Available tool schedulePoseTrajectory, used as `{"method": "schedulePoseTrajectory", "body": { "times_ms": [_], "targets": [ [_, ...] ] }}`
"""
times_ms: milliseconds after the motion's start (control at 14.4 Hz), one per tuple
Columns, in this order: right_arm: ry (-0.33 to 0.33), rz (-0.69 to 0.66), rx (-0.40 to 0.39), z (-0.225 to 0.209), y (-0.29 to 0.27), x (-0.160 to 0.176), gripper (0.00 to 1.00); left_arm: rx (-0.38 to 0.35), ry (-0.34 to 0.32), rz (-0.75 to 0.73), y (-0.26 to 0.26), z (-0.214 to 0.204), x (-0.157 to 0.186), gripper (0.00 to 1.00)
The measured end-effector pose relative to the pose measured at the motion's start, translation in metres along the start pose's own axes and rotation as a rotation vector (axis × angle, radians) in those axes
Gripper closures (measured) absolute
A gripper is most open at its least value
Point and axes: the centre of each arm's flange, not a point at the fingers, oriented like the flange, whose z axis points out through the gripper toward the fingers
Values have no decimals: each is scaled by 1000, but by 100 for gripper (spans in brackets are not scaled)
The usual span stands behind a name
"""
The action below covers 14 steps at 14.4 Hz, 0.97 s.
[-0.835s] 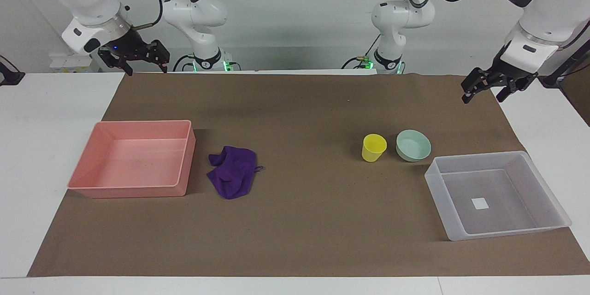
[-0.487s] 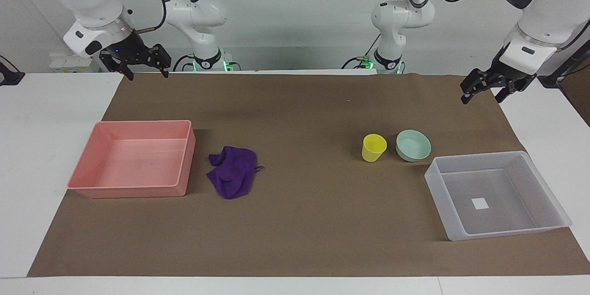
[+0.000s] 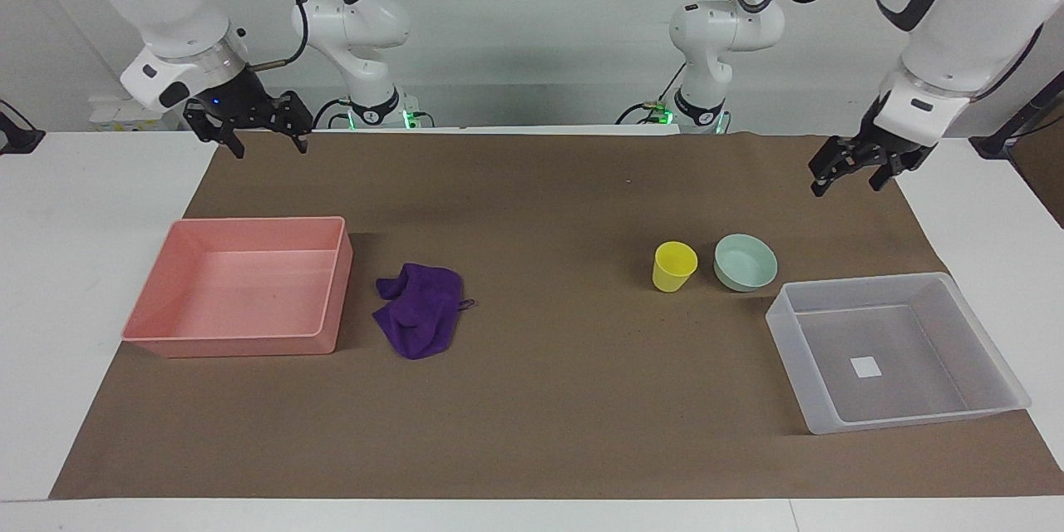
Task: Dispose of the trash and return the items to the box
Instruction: 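Move the left gripper to the green bowl while the right gripper reaches the cloth, then grasp the green bowl rim with the left gripper while the right gripper grasps the cloth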
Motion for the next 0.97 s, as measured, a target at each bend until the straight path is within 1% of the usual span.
{"method": "schedulePoseTrajectory", "body": {
  "times_ms": [139, 209, 417, 626, 765, 835, 904, 974],
  "targets": [
    [2, -41, -3, 27, -21, 21, 1, 3, 6, -7, -4, 38, -21, 0],
    [6, -62, -5, 42, -33, 33, 2, 4, -1, -10, -6, 57, -30, 0],
    [24, -83, 22, 88, -65, 64, 2, 13, -59, -57, -19, 114, -49, 0],
    [58, -63, 37, 128, -103, 89, 2, 10, -32, -85, -22, 173, -68, 0],
    [79, -59, 37, 158, -124, 98, 2, 10, -32, -92, -23, 192, -74, 0],
    [83, -59, 36, 174, -127, 100, 3, 10, -37, -98, -23, 199, -74, 8],
    [82, -57, 35, 191, -127, 101, 3, 10, -37, -102, -22, 204, -72, 20],
    [78, -55, 34, 205, -126, 102, 4, 8, -29, -104, -22, 211, -69, 27]
  ]
}}
